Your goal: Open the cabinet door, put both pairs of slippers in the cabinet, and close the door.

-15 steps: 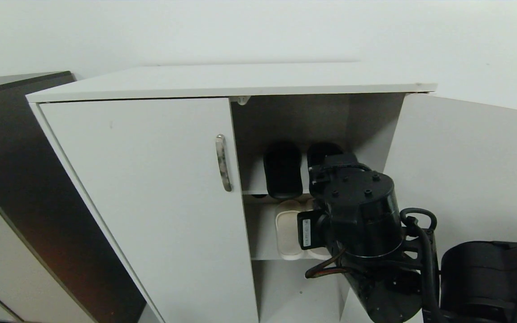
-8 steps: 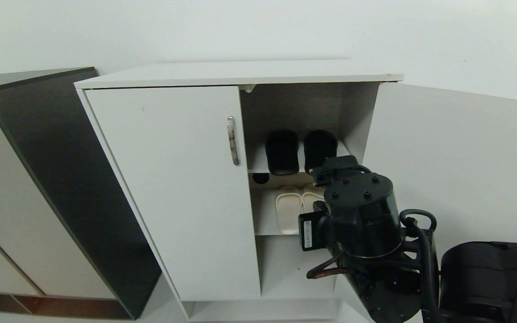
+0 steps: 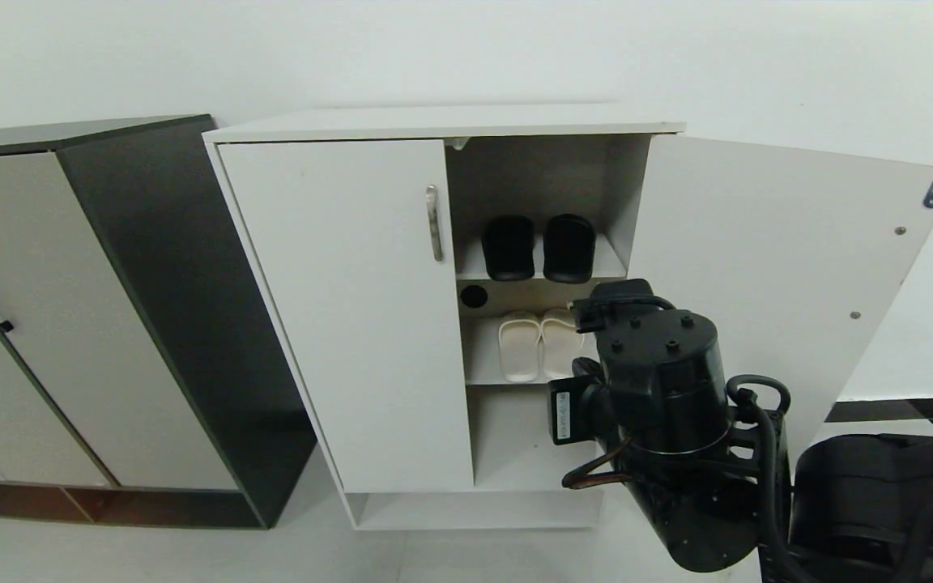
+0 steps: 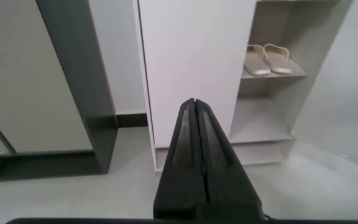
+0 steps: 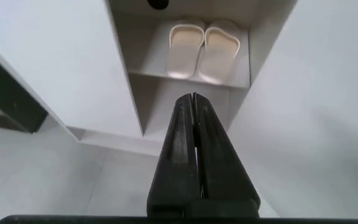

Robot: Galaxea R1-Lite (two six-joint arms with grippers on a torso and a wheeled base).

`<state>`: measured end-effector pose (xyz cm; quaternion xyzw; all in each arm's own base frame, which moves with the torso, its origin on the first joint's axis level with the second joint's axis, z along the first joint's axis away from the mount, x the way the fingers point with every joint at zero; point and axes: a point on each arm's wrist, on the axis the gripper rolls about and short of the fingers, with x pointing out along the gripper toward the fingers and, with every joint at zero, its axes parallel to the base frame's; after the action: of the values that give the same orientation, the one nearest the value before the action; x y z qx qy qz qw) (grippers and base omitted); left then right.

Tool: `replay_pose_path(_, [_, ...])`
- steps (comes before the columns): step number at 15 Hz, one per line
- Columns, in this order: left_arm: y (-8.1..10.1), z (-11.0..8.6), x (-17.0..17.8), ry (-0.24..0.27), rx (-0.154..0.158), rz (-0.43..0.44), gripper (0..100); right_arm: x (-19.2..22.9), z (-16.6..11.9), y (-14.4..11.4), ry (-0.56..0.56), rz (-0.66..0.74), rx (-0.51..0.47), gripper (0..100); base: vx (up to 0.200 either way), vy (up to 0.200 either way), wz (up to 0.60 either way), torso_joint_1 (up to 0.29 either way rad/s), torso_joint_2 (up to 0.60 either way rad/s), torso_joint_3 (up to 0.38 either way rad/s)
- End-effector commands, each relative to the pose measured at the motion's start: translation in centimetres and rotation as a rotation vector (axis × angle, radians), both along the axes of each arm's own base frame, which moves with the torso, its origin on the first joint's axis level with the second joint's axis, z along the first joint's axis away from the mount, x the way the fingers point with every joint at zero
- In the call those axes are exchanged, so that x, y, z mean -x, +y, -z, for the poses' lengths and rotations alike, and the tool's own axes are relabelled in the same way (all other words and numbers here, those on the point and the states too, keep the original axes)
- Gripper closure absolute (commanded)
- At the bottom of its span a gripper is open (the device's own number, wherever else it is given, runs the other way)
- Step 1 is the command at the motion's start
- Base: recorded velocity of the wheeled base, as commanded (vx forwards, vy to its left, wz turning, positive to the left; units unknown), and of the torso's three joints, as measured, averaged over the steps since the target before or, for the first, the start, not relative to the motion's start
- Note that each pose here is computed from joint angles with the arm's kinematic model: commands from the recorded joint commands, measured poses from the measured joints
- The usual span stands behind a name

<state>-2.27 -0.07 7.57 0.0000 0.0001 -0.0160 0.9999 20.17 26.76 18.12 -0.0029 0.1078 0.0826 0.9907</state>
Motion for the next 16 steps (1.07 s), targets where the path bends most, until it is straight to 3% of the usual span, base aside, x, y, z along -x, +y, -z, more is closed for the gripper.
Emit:
replay_pose_path(1, [0.0,0.0,0.0,0.0,0.0,0.0,100,-0.2,0.58,-0.04,0.009,0.005,0.02,100,0.0,0.0,0.0,0.0,0.0,0.0])
replay_pose_path(16, [0.0,0.0,0.0,0.0,-0.002,-0.001,100,-0.37,1.28,-0.31,0.02,0.003,0.028,100,0.0,0.0,0.0,0.0,0.0,0.0])
